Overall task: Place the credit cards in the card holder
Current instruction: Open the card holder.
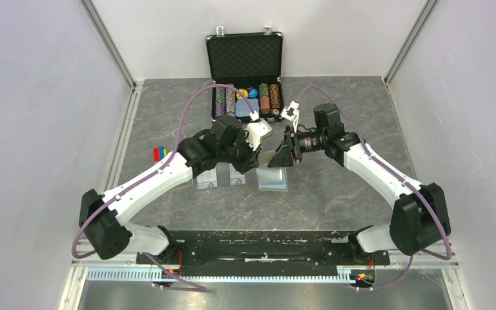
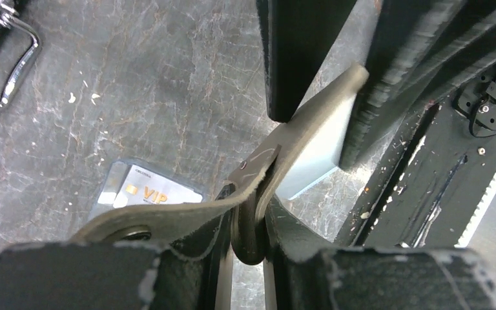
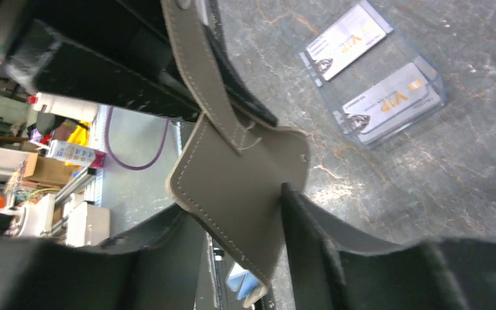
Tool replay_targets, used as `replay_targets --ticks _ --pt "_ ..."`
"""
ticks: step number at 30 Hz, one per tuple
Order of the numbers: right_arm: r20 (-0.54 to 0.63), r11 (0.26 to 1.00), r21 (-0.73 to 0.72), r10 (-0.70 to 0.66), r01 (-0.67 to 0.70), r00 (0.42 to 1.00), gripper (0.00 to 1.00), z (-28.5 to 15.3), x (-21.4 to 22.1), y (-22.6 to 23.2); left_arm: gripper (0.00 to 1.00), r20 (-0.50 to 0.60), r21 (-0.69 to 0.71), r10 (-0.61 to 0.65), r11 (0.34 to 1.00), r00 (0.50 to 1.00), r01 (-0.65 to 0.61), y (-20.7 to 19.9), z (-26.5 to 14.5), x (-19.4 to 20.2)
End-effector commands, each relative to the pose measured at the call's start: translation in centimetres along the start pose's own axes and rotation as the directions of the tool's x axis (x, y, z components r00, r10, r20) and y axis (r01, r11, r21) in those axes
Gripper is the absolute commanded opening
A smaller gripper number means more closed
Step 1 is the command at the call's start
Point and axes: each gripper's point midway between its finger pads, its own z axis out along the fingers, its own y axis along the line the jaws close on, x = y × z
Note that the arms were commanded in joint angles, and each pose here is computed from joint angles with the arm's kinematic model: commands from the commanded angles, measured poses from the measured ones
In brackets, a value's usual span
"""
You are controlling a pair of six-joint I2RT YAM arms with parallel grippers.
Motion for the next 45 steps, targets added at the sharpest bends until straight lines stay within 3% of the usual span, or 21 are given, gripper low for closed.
replay_targets --ticks 1,2,4,7,11,15,21,24,31,39,43,45 --pt "0.025 0.992 0.116 -0.046 0.043 0.999 0.34 0.4 -1.5 -2.4 0.10 0.069 0.034 -0.051 0.998 0.996 0.048 -0.7 -0.8 -2.6" --pt "0.028 0.992 0.120 -0.045 0.041 0.999 0.23 0.4 -1.7 -2.5 0.21 0.067 0.036 -0.058 0.998 0.996 0.056 -0.7 -0.8 -2.5" --pt "0.037 0.990 0.141 -0.037 0.032 0.999 0.00 0.5 -2.1 -3.0 0.60 0.068 0.015 -0.072 0.997 0.995 0.071 -0.3 -0.9 -2.6" --pt "0.059 0.986 0.167 -0.021 0.011 0.998 0.00 0.1 -2.6 -3.7 0.99 0.076 -0.057 -0.155 0.986 0.985 0.159 1.0 -1.1 -2.6" --pt "0.160 0.985 0.170 -0.007 -0.021 0.987 0.00 -1.8 -3.6 -4.0 1.00 0.115 -0.125 -0.348 0.924 0.931 0.361 3.5 -1.7 -2.7" --pt "0.300 0.994 0.107 -0.002 -0.031 0.954 0.00 -4.0 -4.9 -2.9 1.00 0.131 -0.052 -0.514 0.850 0.847 0.524 4.5 -2.2 -2.8" --pt "0.473 0.997 -0.068 0.052 -0.022 0.879 0.00 -6.3 -6.0 0.5 1.00 0.097 0.175 -0.628 0.775 0.772 0.608 3.1 -1.6 -3.4" --pt "0.517 0.988 -0.153 0.098 -0.021 0.850 0.00 -7.0 -6.1 2.0 0.91 0.060 0.230 -0.660 0.739 0.748 0.634 2.3 -0.9 -3.3" --pt "0.527 0.976 -0.218 0.135 -0.020 0.839 0.00 -7.4 -6.3 2.6 0.73 0.020 0.294 -0.694 0.692 0.720 0.659 1.4 0.0 -3.1" --pt "0.513 0.988 -0.074 0.152 -0.133 0.845 0.00 -6.7 -5.7 -1.4 0.75 0.079 0.180 -0.691 0.719 0.718 0.672 2.9 -0.7 -2.6" --pt "0.487 0.988 0.024 0.122 -0.154 0.865 0.00 -6.4 -4.9 -3.3 0.75 0.127 0.128 -0.713 0.701 0.690 0.701 3.7 -1.4 -2.5" --pt "0.479 0.988 0.024 0.121 -0.151 0.869 0.00 -6.3 -4.6 -3.2 0.76 0.142 0.168 -0.725 0.689 0.674 0.705 3.3 -1.6 -3.2"
